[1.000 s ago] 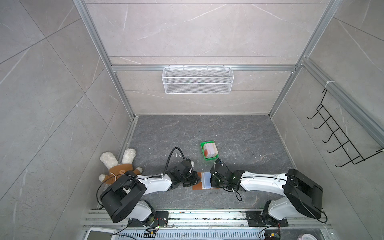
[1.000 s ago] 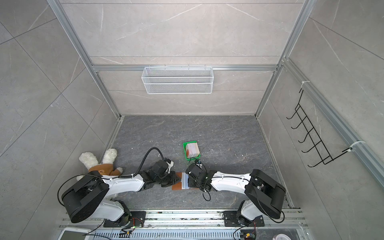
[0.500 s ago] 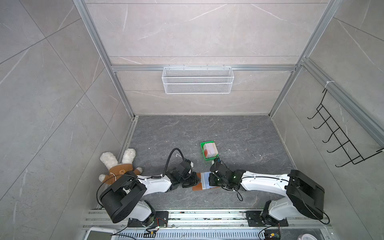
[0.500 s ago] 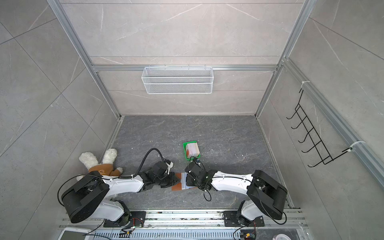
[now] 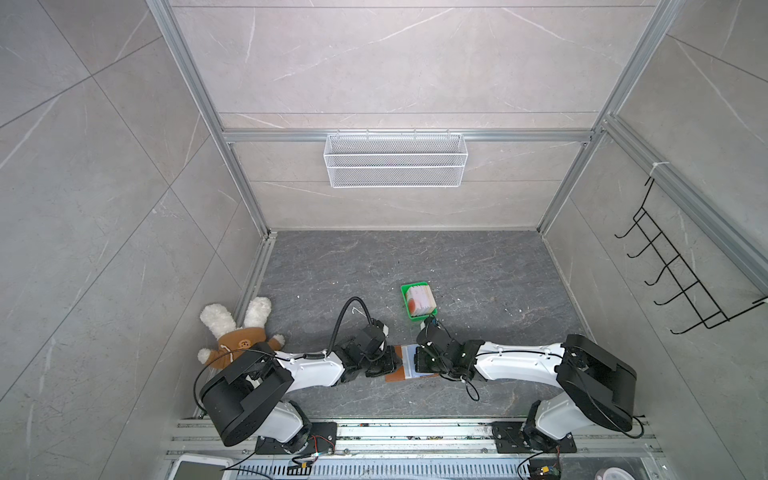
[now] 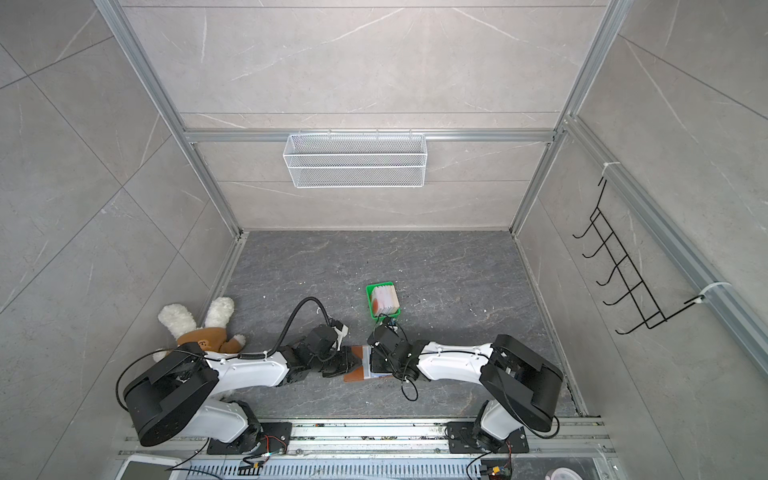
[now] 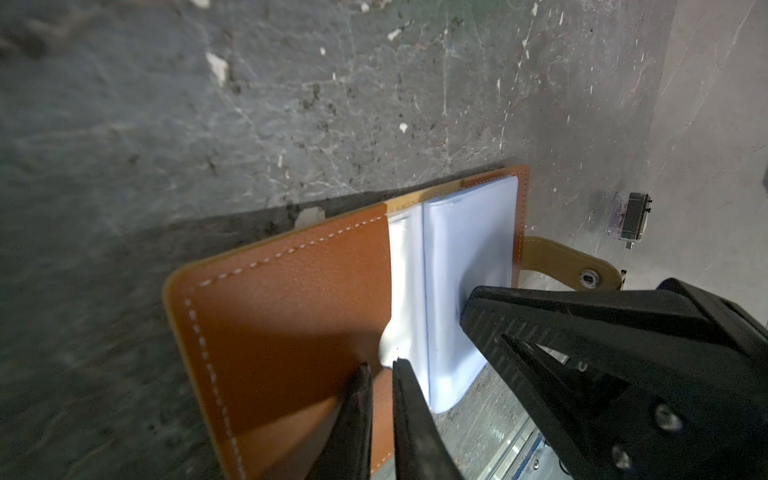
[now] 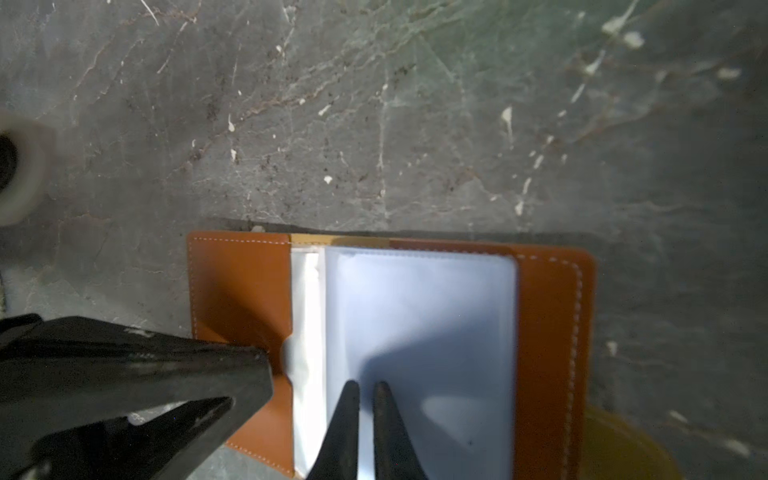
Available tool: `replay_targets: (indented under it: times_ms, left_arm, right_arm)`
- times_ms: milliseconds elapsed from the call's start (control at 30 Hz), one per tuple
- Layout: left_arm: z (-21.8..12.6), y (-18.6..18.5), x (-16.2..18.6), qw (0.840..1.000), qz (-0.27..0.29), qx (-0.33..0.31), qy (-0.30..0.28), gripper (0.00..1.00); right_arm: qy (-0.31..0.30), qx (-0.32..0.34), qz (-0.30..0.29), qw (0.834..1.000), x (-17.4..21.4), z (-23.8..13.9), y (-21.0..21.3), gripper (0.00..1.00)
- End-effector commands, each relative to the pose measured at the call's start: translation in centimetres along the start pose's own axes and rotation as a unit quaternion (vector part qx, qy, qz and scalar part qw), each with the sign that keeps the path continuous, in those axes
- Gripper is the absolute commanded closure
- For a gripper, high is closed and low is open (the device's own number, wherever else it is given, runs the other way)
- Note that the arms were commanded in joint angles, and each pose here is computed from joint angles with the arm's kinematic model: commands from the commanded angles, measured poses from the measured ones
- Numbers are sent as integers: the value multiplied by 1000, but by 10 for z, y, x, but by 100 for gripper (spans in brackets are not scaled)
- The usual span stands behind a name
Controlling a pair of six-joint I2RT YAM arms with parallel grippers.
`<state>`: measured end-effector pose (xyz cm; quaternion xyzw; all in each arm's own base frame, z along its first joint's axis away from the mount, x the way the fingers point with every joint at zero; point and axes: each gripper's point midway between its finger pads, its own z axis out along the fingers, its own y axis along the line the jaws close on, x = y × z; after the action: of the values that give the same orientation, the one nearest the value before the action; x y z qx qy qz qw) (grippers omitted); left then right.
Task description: Put the credit cards into the card holder
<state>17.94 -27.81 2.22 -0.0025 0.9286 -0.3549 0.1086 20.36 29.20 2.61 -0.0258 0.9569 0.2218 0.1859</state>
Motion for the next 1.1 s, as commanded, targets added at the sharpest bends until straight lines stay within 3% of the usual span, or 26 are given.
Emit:
replay_targets:
  times_ms: [0, 200, 600, 933, 1067]
  left_arm:
    - [5, 24, 12, 999, -2, -48, 17, 85]
    - [4, 22, 10, 999, -3, -47, 13, 85]
    - [2, 3, 2, 1000, 2, -23, 9, 85]
    - [3, 5, 0, 999, 2, -33, 6, 85]
    - [4, 3, 0, 999, 9, -35, 8, 85]
  right_arm:
    - [3, 13, -8, 1000, 4, -4, -8, 87]
    - [-15, -64, -28, 997, -3, -20, 21, 86]
    - [18, 65, -7, 998, 17, -3, -35, 84]
    - [-19, -26, -12, 999, 0, -25, -1, 82]
    - [-18, -23, -9, 1000, 0, -25, -3, 82]
